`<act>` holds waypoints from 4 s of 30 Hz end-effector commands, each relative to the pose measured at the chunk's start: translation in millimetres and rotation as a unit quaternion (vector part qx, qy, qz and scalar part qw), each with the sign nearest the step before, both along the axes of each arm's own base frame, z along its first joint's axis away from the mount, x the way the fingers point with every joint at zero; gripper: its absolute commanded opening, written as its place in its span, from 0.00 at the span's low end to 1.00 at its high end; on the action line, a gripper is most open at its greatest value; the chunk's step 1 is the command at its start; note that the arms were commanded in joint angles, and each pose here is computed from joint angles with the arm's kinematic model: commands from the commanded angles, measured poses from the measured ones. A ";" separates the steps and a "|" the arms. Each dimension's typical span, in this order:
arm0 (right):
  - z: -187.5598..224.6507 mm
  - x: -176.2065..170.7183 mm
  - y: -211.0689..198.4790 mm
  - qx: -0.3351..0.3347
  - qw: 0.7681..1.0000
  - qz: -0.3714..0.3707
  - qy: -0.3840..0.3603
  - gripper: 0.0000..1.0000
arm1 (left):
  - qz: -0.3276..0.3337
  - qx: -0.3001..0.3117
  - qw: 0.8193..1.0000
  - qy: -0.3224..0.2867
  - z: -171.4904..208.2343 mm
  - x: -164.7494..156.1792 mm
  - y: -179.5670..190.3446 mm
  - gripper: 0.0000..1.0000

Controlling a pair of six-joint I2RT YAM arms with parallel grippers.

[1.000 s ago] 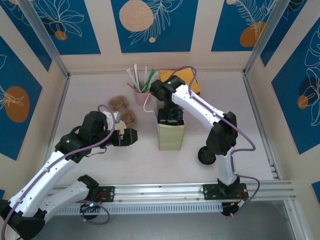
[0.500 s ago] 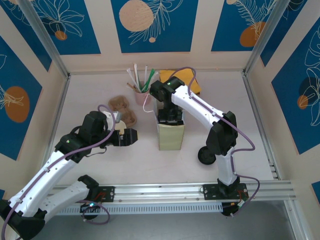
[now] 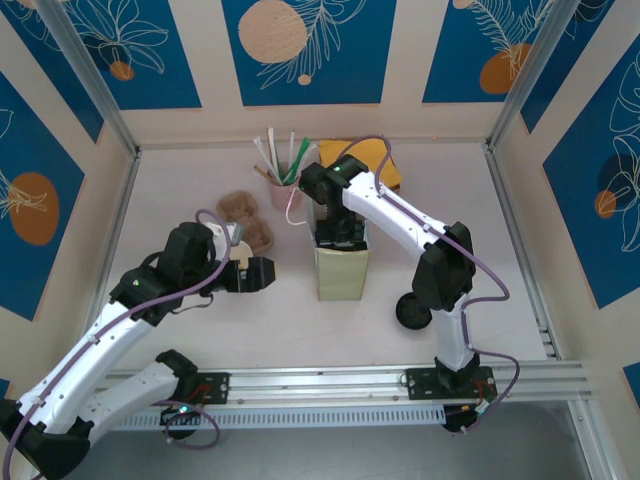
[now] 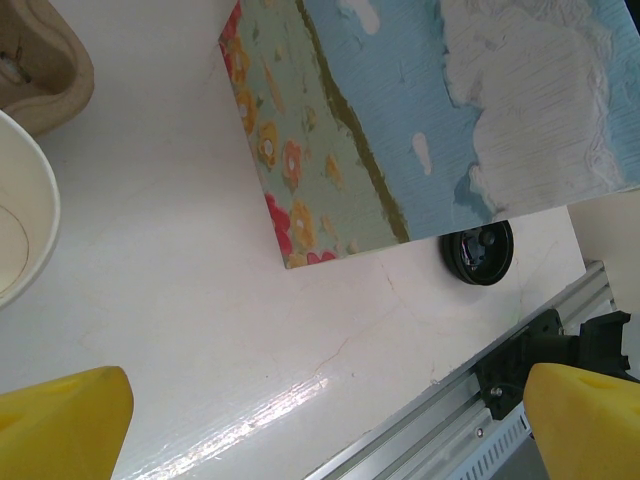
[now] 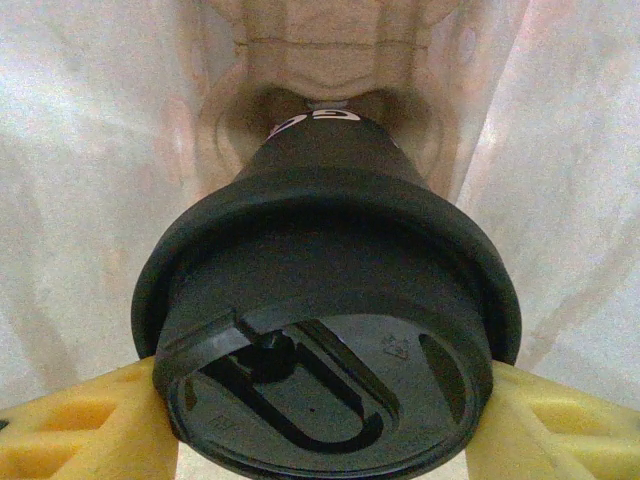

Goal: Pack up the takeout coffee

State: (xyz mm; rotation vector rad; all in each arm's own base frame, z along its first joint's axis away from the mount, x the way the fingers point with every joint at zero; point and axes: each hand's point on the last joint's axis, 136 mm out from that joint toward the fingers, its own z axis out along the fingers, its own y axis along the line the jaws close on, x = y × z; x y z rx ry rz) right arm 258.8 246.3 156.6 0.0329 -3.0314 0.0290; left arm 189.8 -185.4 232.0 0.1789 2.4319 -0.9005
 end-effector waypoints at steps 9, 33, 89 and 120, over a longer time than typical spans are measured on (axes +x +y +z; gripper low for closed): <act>8.0 -4.0 -3.7 0.007 1.000 -0.007 0.000 0.64 | -0.010 -0.004 1.000 0.002 0.2 -1.6 -4.6 1.00; 3.3 -3.0 -2.9 0.008 1.000 -0.008 0.000 0.64 | -0.011 -0.002 1.000 0.003 -1.2 -2.2 -4.0 1.00; -25.0 -3.7 -7.1 0.002 1.000 -0.006 0.011 0.64 | -0.005 -0.005 1.000 0.006 1.0 -4.5 -1.7 1.00; -51.2 -4.9 -8.0 -0.005 1.000 -0.007 0.022 0.64 | 0.001 -0.003 1.000 0.012 -0.8 -10.3 3.1 1.00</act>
